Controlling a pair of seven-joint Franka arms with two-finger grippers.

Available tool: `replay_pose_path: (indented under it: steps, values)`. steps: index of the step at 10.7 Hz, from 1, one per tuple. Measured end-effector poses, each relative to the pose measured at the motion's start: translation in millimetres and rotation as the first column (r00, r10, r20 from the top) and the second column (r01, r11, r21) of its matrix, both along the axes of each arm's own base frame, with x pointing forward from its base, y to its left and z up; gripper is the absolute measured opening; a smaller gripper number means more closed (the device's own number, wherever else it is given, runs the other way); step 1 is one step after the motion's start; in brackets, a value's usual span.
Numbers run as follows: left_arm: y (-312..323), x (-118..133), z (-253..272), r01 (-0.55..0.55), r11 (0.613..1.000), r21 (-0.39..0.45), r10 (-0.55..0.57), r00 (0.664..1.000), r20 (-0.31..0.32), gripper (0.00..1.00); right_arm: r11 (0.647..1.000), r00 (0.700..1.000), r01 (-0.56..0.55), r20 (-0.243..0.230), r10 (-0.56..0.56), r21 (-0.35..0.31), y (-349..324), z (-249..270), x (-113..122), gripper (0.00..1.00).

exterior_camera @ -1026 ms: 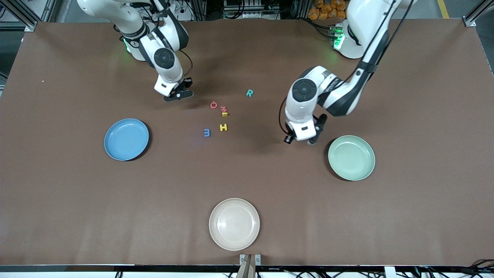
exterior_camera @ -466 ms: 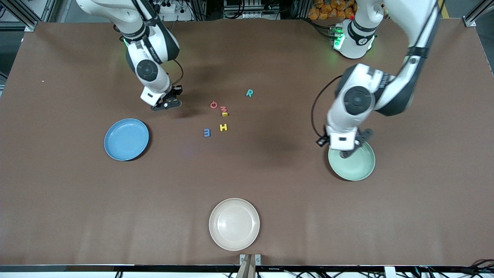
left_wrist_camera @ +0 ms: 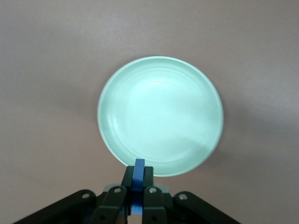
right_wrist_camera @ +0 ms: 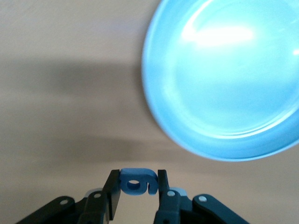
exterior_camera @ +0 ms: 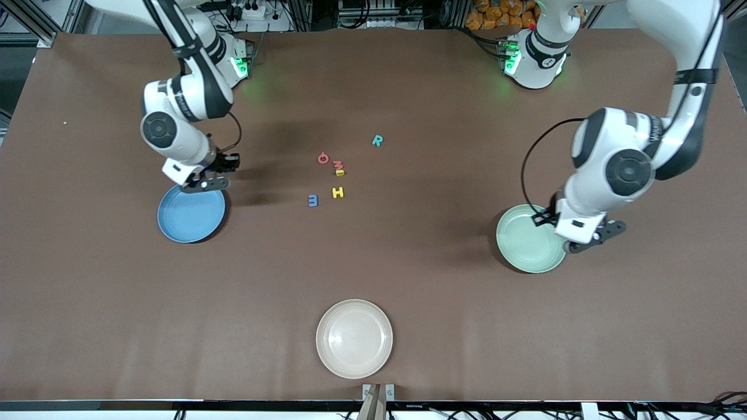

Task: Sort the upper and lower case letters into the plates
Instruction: 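Drop the blue letter on the blue plate while the left gripper drops M, then move the right gripper to the blue E while the left gripper withdraws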

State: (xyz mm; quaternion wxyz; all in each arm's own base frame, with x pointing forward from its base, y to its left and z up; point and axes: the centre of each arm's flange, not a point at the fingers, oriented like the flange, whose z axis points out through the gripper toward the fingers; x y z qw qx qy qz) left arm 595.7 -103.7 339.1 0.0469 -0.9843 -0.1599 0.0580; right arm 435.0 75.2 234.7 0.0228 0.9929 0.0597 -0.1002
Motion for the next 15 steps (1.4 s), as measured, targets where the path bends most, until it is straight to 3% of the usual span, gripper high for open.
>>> replay_pose_path:
  steps: [2, 5, 8, 11, 13, 15]
  values:
    - [25, 1, -23, 0.053, 0.999, -0.005, -0.053, 0.997, -0.048, 0.10, 1.000, 0.999, 0.016, 0.038, -0.015, -0.018, -22, 8, 14, 0.37]
    - [14, 0, -55, 0.083, 0.996, -0.014, -0.084, 0.992, -0.095, 0.10, 0.999, 0.992, 0.026, 0.124, -0.020, -0.047, -60, -4, 29, 0.37]
    - [-9, 3, -68, 0.118, 0.993, -0.021, -0.120, 0.987, -0.103, 0.11, 0.998, 0.990, 0.041, 0.134, -0.034, -0.053, -75, -22, 34, 0.38]
    - [-12, 13, -63, 0.119, 0.993, -0.026, -0.120, 0.990, -0.079, 0.48, 0.998, 0.990, 0.034, 0.138, -0.027, -0.052, -71, -19, 39, 0.72]
    - [-18, 26, -42, 0.125, 0.992, -0.029, -0.126, 0.992, -0.030, 0.75, 0.998, 0.993, 0.025, 0.114, -0.018, -0.058, -62, -19, 38, 0.96]
    - [-33, 28, -24, 0.147, 0.989, -0.028, -0.147, 0.989, -0.003, 0.99, 0.996, 0.997, 0.046, 0.061, -0.041, -0.081, -35, -22, 31, 1.00]
